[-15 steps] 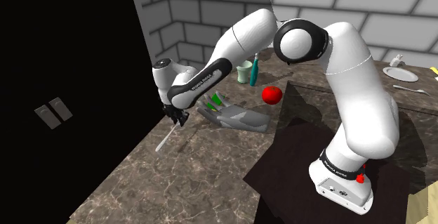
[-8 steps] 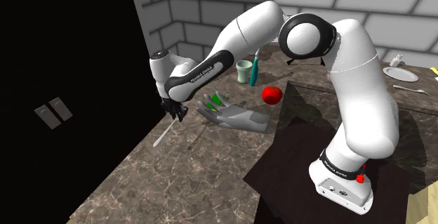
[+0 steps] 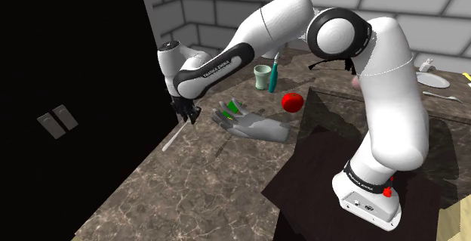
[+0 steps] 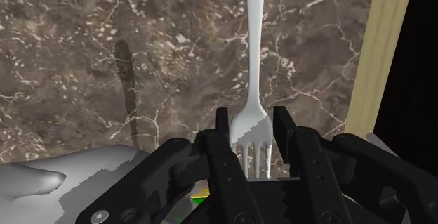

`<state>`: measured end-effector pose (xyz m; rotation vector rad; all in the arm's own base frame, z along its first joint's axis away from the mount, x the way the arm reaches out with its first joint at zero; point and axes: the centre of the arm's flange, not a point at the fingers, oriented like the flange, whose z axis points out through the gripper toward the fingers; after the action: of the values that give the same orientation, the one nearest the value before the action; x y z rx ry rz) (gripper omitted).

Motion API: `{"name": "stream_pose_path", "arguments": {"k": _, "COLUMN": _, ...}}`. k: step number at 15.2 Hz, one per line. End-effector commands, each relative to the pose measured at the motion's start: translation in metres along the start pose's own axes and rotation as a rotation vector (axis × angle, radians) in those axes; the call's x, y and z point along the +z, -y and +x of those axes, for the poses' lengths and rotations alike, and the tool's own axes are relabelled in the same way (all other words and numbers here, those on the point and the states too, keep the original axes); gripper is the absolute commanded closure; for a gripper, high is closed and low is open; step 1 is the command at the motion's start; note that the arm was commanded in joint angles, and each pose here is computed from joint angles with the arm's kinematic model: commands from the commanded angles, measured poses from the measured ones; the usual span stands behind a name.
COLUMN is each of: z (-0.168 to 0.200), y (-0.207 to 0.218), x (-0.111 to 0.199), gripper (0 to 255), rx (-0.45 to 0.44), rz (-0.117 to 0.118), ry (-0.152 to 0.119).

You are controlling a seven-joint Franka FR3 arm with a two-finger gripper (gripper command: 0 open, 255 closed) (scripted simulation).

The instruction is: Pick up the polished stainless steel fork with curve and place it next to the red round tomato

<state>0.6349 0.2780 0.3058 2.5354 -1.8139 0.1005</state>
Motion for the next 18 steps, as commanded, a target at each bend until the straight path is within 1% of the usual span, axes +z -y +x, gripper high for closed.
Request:
{"name": "stream_pose_path", "arguments": {"k": 1, "z": 0.001, "y": 0.000, "x": -0.012, "gripper": 255, "rx": 0.000, "rz": 0.000, "ry": 0.000}}
{"name": "stream_pose_path", "arguments": {"k": 5, "z": 0.002, "y": 0.001, "x": -0.033, "gripper": 255, "rx": 0.000, "rz": 0.000, "ry": 0.000}}
{"name": "stream_pose_path", "arguments": {"k": 18, "z": 0.165, "y": -0.052, "x": -0.023, "gripper": 255, "rx": 0.000, "rz": 0.000, "ry": 0.000}}
